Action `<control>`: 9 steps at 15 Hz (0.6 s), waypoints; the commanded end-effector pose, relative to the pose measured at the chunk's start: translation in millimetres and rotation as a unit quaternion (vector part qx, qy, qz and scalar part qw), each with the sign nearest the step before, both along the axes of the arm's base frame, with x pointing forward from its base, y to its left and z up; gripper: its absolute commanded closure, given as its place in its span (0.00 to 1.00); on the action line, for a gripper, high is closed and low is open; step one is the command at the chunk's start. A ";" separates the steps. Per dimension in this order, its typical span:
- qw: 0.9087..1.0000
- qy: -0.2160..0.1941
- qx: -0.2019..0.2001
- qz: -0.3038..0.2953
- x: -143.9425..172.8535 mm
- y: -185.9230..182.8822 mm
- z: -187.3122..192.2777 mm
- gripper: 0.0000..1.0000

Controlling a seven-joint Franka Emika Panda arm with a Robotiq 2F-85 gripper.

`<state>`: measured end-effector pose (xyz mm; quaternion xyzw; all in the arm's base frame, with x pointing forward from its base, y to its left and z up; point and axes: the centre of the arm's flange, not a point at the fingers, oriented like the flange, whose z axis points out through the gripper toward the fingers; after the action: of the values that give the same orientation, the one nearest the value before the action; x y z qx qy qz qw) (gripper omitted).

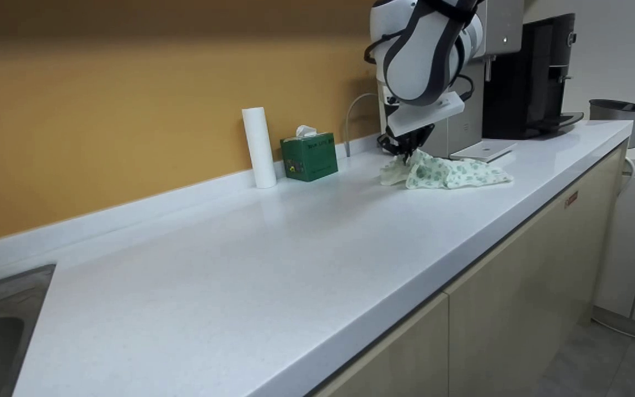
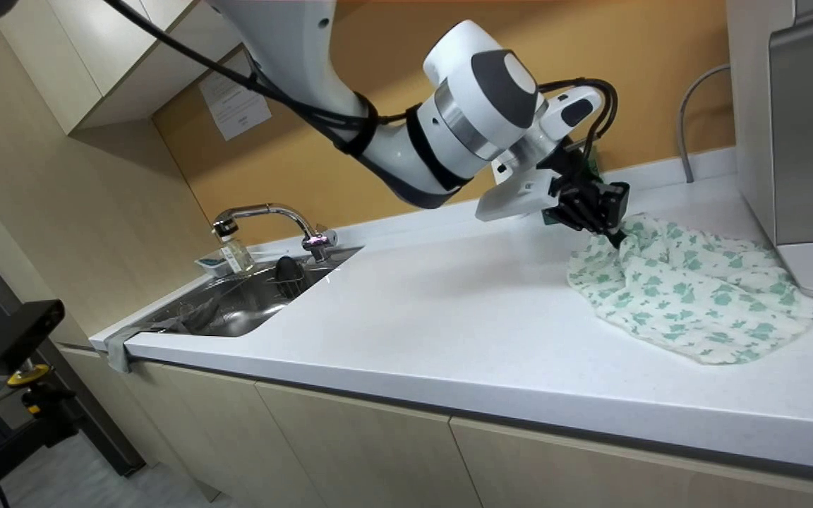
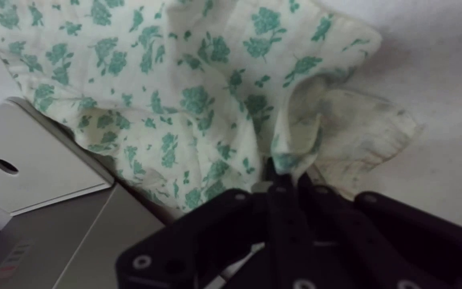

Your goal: Use the cloth on the right to wipe the counter

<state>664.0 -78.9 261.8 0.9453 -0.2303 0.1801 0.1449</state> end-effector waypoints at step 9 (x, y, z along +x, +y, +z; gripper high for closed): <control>0.994 0.064 0.023 -0.084 -119.7 -19.4 4.2 0.99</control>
<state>586.7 -100.9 259.0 0.9401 -0.2797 0.1178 0.1554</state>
